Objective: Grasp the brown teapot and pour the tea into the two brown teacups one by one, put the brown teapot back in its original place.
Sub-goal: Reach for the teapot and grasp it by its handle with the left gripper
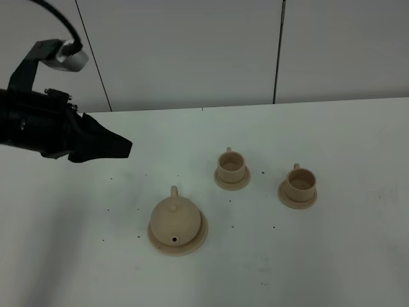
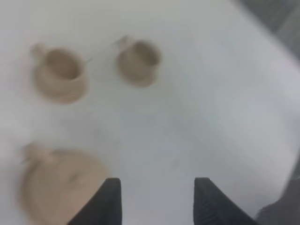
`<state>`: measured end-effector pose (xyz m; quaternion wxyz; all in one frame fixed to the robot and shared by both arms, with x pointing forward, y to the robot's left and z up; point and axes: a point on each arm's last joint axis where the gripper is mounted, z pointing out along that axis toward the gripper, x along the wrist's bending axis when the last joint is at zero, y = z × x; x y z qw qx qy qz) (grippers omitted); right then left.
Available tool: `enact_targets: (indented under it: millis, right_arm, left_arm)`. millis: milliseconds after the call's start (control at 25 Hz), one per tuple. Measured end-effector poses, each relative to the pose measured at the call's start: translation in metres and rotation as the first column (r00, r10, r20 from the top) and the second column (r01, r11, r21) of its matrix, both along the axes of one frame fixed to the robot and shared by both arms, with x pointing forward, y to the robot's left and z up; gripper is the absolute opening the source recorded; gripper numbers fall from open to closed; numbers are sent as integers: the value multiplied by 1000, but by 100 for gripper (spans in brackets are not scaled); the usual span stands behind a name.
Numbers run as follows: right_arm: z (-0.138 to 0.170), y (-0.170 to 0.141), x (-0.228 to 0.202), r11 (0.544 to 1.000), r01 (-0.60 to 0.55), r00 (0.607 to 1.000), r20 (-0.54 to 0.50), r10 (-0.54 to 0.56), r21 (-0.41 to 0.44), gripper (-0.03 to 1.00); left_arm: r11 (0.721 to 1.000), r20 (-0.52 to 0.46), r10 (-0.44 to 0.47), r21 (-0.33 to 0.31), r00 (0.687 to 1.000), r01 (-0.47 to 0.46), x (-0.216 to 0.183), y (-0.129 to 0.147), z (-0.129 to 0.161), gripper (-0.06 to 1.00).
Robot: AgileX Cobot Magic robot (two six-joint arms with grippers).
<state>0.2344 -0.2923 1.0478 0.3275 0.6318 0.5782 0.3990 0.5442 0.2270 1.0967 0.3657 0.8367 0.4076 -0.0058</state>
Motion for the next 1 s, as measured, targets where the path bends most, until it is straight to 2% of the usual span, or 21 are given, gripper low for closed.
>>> enact_targets:
  millis: [120, 280, 400, 600, 720, 880, 1000]
  right_arm:
    - [0, 0, 0, 1000, 0, 1000, 0, 0, 0, 24]
    - [0, 0, 0, 1000, 0, 1000, 0, 0, 1, 24]
    - [0, 0, 0, 1000, -1, 1000, 0, 1, 1, 24]
    - [0, 0, 0, 1000, -1, 1000, 0, 1, 2, 24]
    - [0, 0, 0, 1000, -1, 1000, 0, 1, 2, 24]
    - [0, 0, 0, 1000, -3, 1000, 0, 3, 4, 24]
    - [0, 0, 0, 1000, -3, 1000, 0, 3, 5, 24]
  left_arm:
    - [987, 48, -29, 157, 998, 21, 0, -15, 16, 42]
    - [945, 111, -104, 321, 988, 63, -2, -37, 19, 42]
    - [908, 98, -105, 414, 990, 56, 1, -53, 6, 42]
    - [819, 32, -58, 573, 998, 29, 19, -64, -32, 42]
    - [804, 3, -7, 594, 1000, 4, 32, -67, -52, 42]
    - [808, 9, 12, 588, 1000, -15, 47, -74, -67, 42]
    - [822, 35, -3, 570, 999, -18, 57, -79, -76, 42]
